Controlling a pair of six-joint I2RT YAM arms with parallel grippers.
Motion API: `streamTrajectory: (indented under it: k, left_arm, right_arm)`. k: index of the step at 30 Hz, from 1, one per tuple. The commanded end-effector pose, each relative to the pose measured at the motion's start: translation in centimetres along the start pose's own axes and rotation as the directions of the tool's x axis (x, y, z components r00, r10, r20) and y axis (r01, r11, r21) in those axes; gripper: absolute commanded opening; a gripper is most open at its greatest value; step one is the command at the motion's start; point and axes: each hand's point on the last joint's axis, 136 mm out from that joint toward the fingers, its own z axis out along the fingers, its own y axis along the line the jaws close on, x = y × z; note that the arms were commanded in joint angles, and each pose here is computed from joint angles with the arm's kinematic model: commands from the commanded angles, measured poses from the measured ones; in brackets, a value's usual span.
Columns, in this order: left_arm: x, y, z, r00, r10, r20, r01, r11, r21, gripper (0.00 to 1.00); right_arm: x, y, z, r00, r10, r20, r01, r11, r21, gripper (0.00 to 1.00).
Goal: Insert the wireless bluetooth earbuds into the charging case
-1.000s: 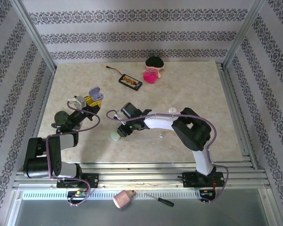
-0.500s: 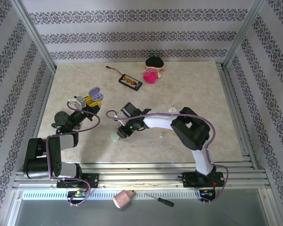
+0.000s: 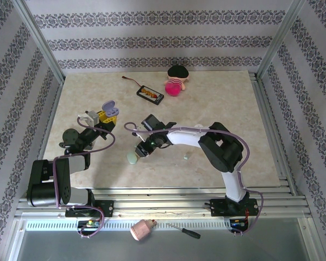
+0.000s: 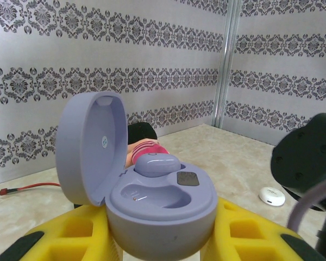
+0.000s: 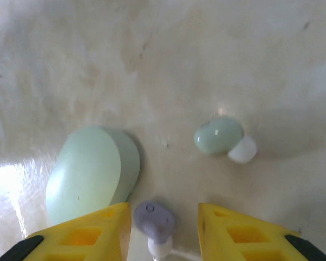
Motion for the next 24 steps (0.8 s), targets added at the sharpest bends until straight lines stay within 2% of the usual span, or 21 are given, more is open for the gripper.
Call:
streamTrajectory:
  k: [1, 8, 24]
  left_arm:
    - [-0.8, 0.1, -0.5, 0.999, 0.04, 0.023, -0.04, 0.999, -0.009, 0.13]
    - [-0.8, 0.1, -0.4, 0.999, 0.042, 0.021, -0.042, 0.999, -0.007, 0.14]
    - [-0.9, 0.2, -0.3, 0.999, 0.041, 0.025, -0.041, 0.999, -0.006, 0.14]
  right_arm:
    - [-0.4, 0.6, 0.8, 1.0, -0.025, -0.014, 0.024, 0.997, -0.07, 0.38]
    - [0.7, 0.9, 1.8, 0.998, -0.018, -0.056, 0.011, 0.992, -0.126, 0.37]
    - [2.1, 1.5, 0.5, 0.997, -0.026, -0.078, 0.014, 0.989, -0.145, 0.32]
